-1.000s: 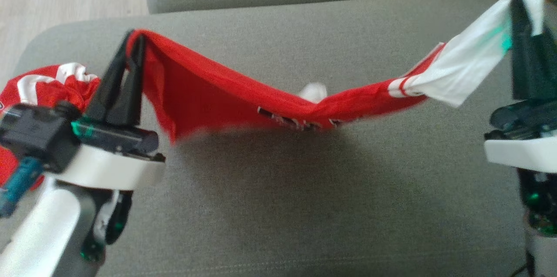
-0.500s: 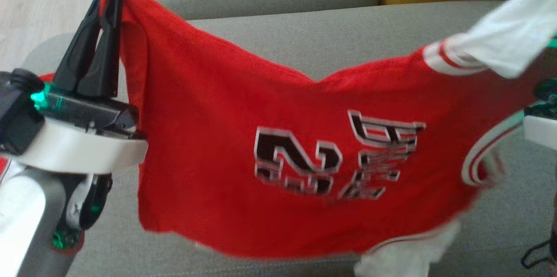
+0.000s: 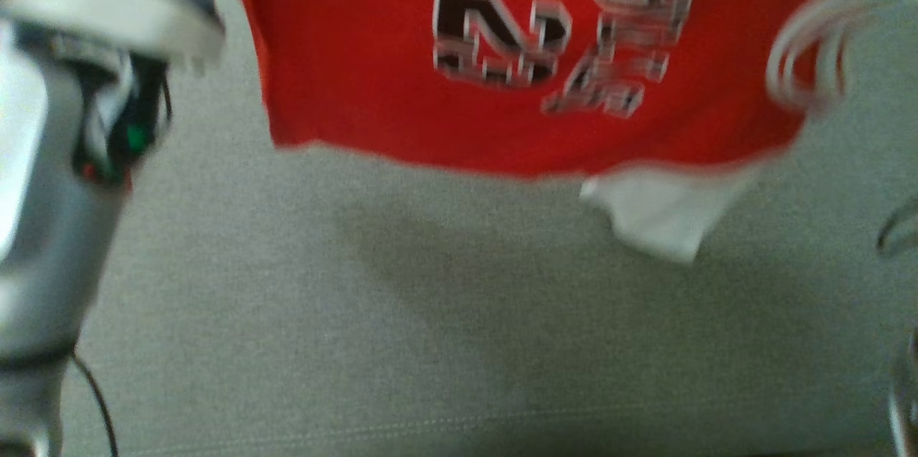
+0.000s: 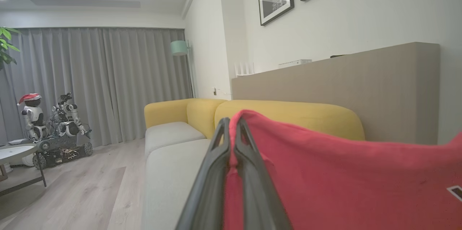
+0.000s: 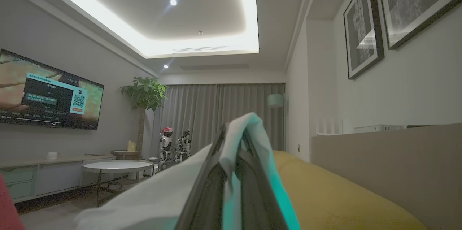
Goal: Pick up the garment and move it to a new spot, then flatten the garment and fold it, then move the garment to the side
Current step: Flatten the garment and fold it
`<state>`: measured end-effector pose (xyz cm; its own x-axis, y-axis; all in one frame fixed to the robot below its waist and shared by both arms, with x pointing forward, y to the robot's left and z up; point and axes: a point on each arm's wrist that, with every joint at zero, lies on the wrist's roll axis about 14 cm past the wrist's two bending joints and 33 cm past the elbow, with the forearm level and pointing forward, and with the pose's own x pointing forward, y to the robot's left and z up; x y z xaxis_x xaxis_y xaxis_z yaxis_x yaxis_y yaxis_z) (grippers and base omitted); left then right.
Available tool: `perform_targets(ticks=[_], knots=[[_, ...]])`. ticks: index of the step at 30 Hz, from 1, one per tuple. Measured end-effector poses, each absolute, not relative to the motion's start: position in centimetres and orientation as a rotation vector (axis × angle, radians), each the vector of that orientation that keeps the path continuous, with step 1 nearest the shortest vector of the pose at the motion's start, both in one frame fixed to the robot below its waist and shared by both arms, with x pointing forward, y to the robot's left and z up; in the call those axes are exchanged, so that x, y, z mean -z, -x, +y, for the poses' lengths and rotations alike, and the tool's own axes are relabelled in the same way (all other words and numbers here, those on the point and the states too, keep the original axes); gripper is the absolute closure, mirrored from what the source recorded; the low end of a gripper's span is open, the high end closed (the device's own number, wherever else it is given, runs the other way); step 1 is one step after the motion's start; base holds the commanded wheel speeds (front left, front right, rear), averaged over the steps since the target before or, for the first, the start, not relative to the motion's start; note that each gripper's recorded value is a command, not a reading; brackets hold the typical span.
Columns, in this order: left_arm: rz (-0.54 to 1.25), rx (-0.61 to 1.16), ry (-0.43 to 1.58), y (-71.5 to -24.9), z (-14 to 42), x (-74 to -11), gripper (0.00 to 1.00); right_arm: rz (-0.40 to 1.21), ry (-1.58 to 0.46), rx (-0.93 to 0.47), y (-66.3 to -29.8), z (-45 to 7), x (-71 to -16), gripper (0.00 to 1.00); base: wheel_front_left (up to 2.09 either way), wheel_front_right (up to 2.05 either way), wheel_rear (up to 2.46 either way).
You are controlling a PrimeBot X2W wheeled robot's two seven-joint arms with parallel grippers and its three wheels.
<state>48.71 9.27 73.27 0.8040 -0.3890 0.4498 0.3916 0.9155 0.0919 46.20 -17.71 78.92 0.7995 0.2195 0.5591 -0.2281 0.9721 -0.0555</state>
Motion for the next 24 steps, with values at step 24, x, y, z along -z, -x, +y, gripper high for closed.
perform_targets(ticks=[24], knots=[[-0.193, 0.306, 0.094, -65.4, 8.6, -62.0, 1.0, -0.28, -0.119, -0.231, -64.9, -14.4, -68.7, 1.0, 0.0, 0.0, 0.0]])
